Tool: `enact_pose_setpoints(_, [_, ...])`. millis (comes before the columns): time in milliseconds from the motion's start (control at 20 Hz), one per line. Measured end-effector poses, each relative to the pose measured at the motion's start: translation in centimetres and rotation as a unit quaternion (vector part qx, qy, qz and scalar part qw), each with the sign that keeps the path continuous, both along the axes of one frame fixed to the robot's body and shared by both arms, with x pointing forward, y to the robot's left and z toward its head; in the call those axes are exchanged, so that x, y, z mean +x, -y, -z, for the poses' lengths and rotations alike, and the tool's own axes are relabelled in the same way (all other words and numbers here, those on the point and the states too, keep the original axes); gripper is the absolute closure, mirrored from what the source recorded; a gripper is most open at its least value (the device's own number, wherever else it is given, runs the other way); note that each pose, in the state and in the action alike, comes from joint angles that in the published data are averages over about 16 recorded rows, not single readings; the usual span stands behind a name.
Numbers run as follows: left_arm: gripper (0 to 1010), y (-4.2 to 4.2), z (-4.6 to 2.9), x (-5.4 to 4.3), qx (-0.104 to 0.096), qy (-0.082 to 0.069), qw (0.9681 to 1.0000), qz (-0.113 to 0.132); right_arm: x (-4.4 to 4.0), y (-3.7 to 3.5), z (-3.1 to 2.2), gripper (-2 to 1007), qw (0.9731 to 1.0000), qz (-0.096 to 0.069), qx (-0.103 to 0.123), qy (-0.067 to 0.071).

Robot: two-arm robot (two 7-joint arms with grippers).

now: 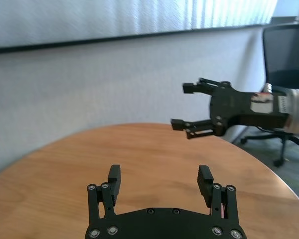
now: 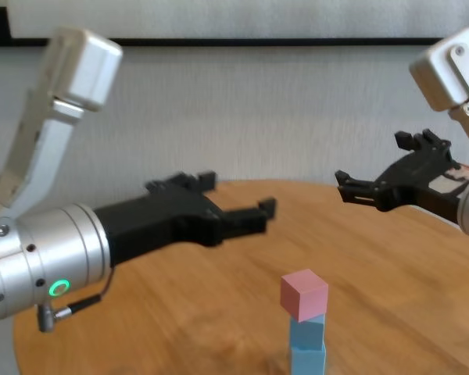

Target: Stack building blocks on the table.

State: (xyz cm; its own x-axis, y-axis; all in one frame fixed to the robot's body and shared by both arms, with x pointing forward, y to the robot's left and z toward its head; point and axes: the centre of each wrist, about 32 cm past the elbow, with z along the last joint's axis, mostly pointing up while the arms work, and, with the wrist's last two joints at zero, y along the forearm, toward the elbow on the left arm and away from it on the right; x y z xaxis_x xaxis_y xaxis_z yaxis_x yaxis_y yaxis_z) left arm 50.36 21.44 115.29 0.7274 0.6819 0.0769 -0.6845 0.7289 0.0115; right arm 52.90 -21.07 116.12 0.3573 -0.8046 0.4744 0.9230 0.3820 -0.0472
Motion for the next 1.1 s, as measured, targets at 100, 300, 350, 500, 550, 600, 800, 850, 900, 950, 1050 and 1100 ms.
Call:
enact_pose_setpoints(100, [10,-0.12,0.15,-0.29,-0.009,0.013,0.9996,-0.024,-0.15,-0.36,-0.14,0,1.0,-0.005,0.002,0.006])
enact_pose_setpoints(300, [10,-0.26,0.6,-0.8,-0.029,0.034,0.9966,-0.069,-0.55,-1.34,-0.35,0,0.9997,-0.014,0.009,0.02])
enact_pose_setpoints(350, [10,-0.3,0.74,-0.92,-0.033,0.038,0.9956,-0.079,-0.66,-1.62,-0.39,0,0.9995,-0.016,0.011,0.024])
enact_pose_setpoints(500, [10,-0.41,1.17,-1.23,-0.045,0.046,0.9925,-0.104,-1.02,-2.49,-0.44,0,0.999,-0.022,0.019,0.034])
enact_pose_setpoints(550, [10,-0.44,1.32,-1.32,-0.048,0.048,0.9916,-0.11,-1.13,-2.76,-0.44,0,0.9988,-0.023,0.022,0.036])
enact_pose_setpoints(600, [10,-0.47,1.46,-1.4,-0.051,0.049,0.9908,-0.116,-1.23,-3.01,-0.41,0,0.9987,-0.024,0.025,0.038])
enact_pose_setpoints(800, [10,-0.6,2.01,-1.67,-0.059,0.048,0.988,-0.134,-1.5,-3.82,-0.21,0,0.9982,-0.023,0.033,0.044])
enact_pose_setpoints(850, [10,-0.64,2.14,-1.72,-0.06,0.047,0.9875,-0.138,-1.54,-3.96,-0.15,0,0.9982,-0.022,0.035,0.044])
enact_pose_setpoints(900, [10,-0.69,2.27,-1.76,-0.061,0.047,0.987,-0.141,-1.57,-4.08,-0.09,0,0.9981,-0.021,0.036,0.045])
enact_pose_setpoints(950, [10,-0.74,2.39,-1.8,-0.062,0.046,0.9866,-0.144,-1.6,-4.17,-0.04,0,0.9981,-0.02,0.037,0.045])
enact_pose_setpoints(1050, [10,-0.81,2.57,-1.84,-0.062,0.046,0.9861,-0.147,-1.63,-4.3,0.07,0,0.9981,-0.019,0.037,0.046])
enact_pose_setpoints(1100, [10,-0.84,2.62,-1.84,-0.061,0.046,0.986,-0.148,-1.63,-4.33,0.1,0,0.9981,-0.019,0.037,0.046])
